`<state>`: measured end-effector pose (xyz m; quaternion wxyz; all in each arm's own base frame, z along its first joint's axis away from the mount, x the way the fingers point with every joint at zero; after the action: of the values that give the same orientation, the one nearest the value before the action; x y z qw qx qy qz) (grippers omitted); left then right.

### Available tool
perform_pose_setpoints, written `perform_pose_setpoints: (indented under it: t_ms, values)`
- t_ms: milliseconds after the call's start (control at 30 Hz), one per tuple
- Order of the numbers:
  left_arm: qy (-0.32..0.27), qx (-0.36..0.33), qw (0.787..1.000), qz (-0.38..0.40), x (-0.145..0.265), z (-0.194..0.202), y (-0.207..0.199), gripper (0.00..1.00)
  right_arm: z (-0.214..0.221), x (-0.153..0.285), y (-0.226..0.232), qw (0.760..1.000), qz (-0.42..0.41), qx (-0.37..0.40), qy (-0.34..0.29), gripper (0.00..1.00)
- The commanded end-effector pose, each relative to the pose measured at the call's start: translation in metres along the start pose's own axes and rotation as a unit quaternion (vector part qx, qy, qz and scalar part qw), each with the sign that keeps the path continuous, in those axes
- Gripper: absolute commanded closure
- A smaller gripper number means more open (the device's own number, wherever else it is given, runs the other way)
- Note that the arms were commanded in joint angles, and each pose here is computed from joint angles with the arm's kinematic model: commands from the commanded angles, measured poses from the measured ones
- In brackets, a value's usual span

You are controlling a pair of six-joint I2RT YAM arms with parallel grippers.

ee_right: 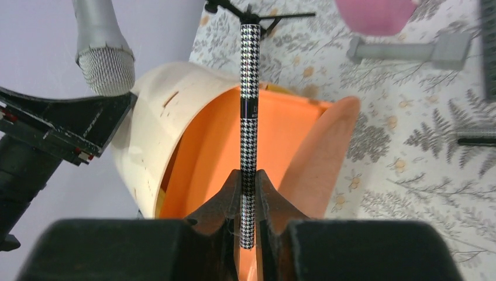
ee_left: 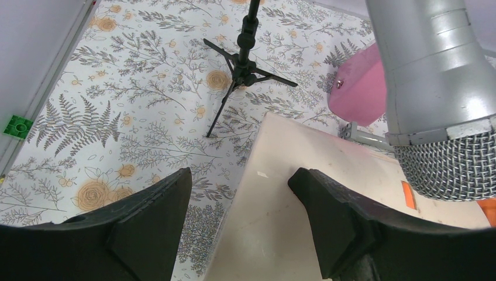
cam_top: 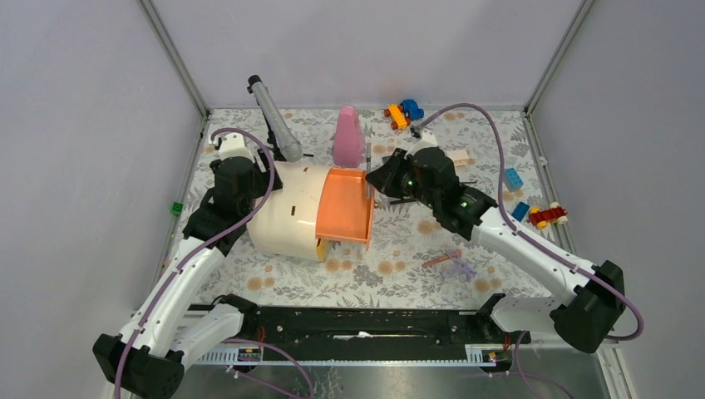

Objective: Organize the makeup
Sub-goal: Place the makeup in the drawer.

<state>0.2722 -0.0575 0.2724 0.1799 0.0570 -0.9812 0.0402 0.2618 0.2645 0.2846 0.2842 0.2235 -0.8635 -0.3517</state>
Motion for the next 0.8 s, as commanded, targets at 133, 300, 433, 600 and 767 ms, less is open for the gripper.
perform_pose_setpoints:
  t_ms: [133,300,433,600,767]
  values:
    - [0.010,-0.013,1.000,0.003,-0.004,0.007,0.000,0.23,0.017,-0.003,0.051,0.997,-0.069,-0.019,0.023,1.00]
    - [0.009,-0.012,1.000,0.004,-0.003,0.007,0.000,0.23,0.030,-0.008,0.054,0.998,-0.046,-0.028,0.030,1.00]
    - [0.009,-0.012,1.000,0.005,-0.003,0.007,0.000,0.23,0.041,-0.015,0.057,0.999,-0.028,-0.002,0.044,0.97]
    - [0.010,-0.012,1.000,0.004,-0.002,0.007,0.000,0.24,0.044,-0.018,0.054,0.999,-0.001,0.021,0.047,0.80]
    - [0.010,-0.012,1.000,0.004,-0.003,0.007,0.000,0.24,0.031,-0.007,0.053,0.999,0.005,0.035,0.018,0.64]
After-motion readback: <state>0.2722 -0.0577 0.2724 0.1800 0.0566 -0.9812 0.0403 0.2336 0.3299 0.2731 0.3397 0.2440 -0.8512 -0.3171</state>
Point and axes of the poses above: each gripper's point midway between its finger pads, its own x axis back along the fingers, its own y axis along the line the jaws close on, z = x × y, the point moved 4 cm from there along x, back along the fingers, and after that the axes turned 7 degrees about -x, right-handed, at the moved point
